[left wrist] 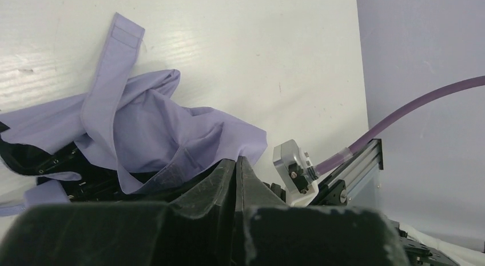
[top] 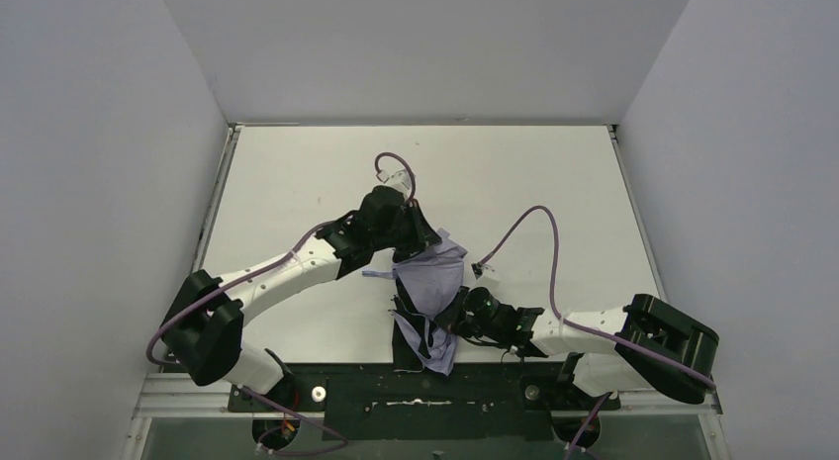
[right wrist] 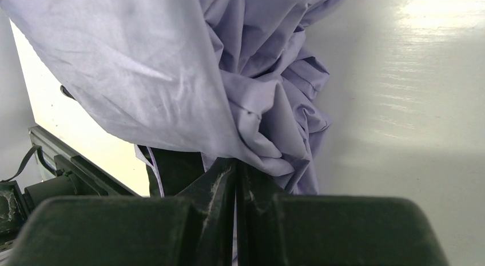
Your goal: Put away the umbrella
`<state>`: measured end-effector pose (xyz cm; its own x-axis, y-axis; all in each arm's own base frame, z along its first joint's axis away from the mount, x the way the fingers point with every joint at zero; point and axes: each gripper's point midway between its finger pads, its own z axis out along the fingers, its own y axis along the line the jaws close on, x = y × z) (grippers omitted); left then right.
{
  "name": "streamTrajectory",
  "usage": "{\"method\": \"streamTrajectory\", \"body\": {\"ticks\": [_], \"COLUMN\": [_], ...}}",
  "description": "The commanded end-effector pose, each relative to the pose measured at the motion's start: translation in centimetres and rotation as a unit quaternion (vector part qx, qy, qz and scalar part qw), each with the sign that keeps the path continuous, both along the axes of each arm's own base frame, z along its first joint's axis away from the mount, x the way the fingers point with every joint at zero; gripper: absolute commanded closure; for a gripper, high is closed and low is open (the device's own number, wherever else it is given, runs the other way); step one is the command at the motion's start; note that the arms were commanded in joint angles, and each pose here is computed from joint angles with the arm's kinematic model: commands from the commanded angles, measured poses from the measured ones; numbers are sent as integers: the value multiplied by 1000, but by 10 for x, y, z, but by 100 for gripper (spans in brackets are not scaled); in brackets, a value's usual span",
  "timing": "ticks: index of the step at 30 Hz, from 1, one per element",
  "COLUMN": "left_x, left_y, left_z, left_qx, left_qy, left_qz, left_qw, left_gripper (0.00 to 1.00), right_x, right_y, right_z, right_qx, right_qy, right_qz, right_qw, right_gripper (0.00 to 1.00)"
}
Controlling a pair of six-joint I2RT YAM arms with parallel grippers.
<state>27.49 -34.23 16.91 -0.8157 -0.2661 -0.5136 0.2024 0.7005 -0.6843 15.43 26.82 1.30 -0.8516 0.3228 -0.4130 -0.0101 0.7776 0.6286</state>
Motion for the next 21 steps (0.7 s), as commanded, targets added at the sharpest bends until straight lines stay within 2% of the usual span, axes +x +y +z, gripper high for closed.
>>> {"method": "streamTrajectory", "body": {"ticks": [1,6,11,18,21], "left_x": [5,-5,-29,-81,-92], "left_y": [-7,6,12,10,14], "left_z": [73,107,124,94,70], "left_qx": [-39,-43,-54,-39,-37], "left_qy": [-94,-151,-188,-178,-154], "left_qz": [-47,-63,-97,-139,-128], "left_qw": [994,986,976,973,979], "left_gripper": [100,100,100,100,100], "right_x": [-11,-12,-12,-12,-12], "right_y": [-36,-36,-35,-33,-31], "right_z": [-35,-36,-37,-38,-39], "right_qx": [-90,-89,-88,-89,-89], "right_qy": [18,19,21,24,25], "right_qz": [-4,-3,-3,0,1], "right_qw": [996,996,996,996,996], "right_gripper": [100,100,100,100,100]}}
